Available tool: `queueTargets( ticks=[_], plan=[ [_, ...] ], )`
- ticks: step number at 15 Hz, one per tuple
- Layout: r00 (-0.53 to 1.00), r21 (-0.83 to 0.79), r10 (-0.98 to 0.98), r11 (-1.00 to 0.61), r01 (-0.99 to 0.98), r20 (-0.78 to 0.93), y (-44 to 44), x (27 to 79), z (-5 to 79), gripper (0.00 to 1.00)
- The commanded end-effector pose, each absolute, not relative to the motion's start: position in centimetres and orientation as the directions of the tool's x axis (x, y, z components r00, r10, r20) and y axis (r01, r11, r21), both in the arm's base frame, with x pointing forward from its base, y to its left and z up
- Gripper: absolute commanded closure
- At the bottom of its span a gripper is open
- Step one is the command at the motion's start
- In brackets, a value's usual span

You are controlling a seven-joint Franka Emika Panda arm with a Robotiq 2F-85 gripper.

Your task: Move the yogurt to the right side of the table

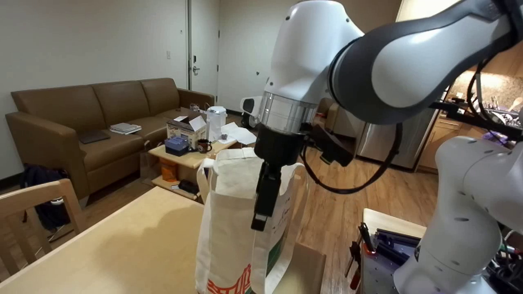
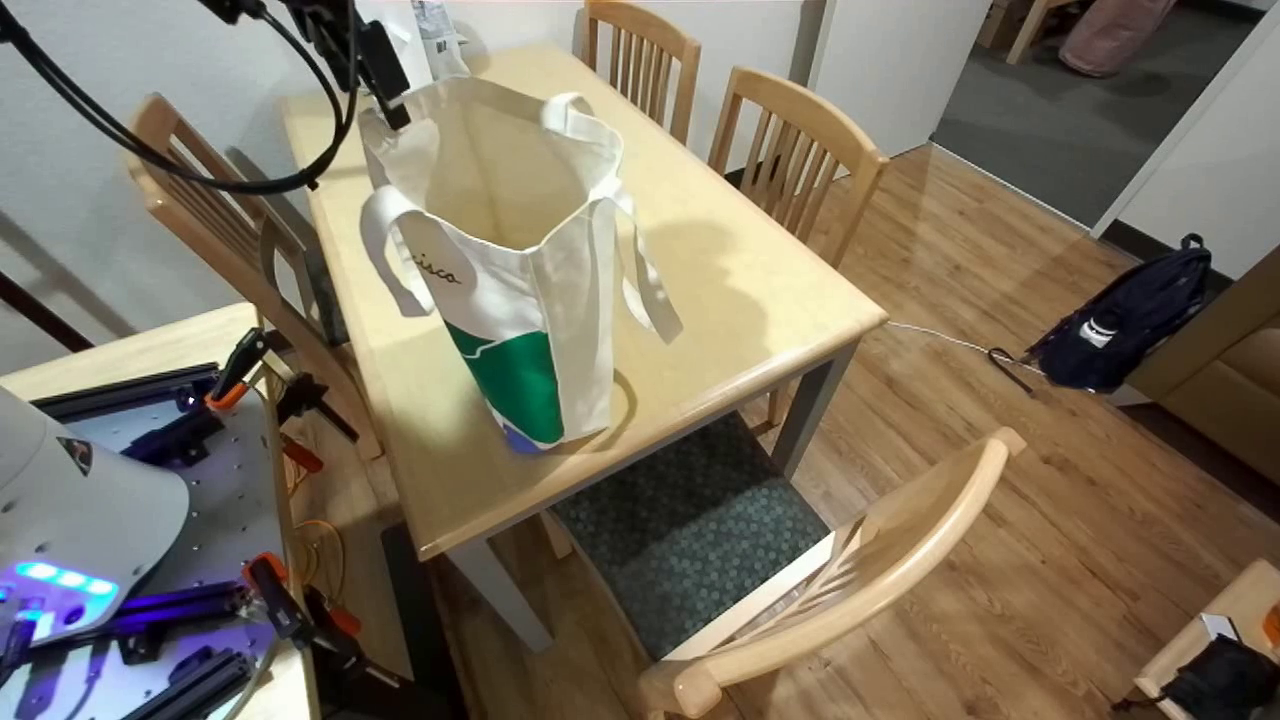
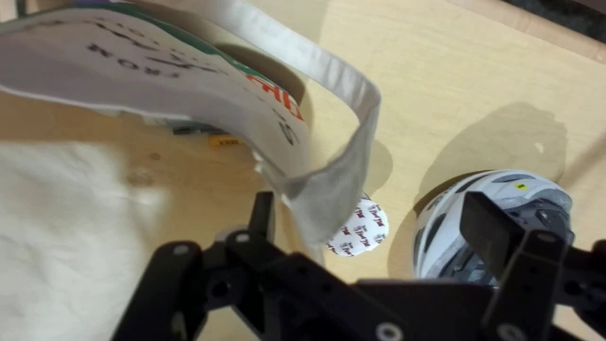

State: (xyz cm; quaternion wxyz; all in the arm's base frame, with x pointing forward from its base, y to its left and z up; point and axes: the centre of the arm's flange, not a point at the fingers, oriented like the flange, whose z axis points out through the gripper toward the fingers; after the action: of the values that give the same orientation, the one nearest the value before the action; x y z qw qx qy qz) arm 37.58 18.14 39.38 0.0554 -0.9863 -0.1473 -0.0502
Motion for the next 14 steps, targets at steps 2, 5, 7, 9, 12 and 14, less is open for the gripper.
queueTargets(
  ticks=[2, 5, 7, 9, 12, 14],
  plan=[
    [0.956, 0.098, 0.288, -0.955, 0.281, 0.061, 15.8, 38.5, 42.6, 0.00],
    [0.935, 0.167, 0.351, -0.926, 0.338, 0.055, 15.8, 40.0, 44.8, 0.00],
    [0.917, 0.192, 0.394, -0.906, 0.376, 0.065, 16.6, 40.8, 46.5, 0.00],
    [0.868, 0.197, 0.485, -0.866, 0.460, 0.104, 18.2, 41.8, 47.8, 0.00],
    [0.774, 0.181, 0.616, -0.786, 0.591, 0.146, 21.2, 43.2, 48.6, 0.00],
    [0.704, 0.183, 0.690, -0.723, 0.666, 0.167, 23.1, 44.3, 48.1, 0.00]
  ],
)
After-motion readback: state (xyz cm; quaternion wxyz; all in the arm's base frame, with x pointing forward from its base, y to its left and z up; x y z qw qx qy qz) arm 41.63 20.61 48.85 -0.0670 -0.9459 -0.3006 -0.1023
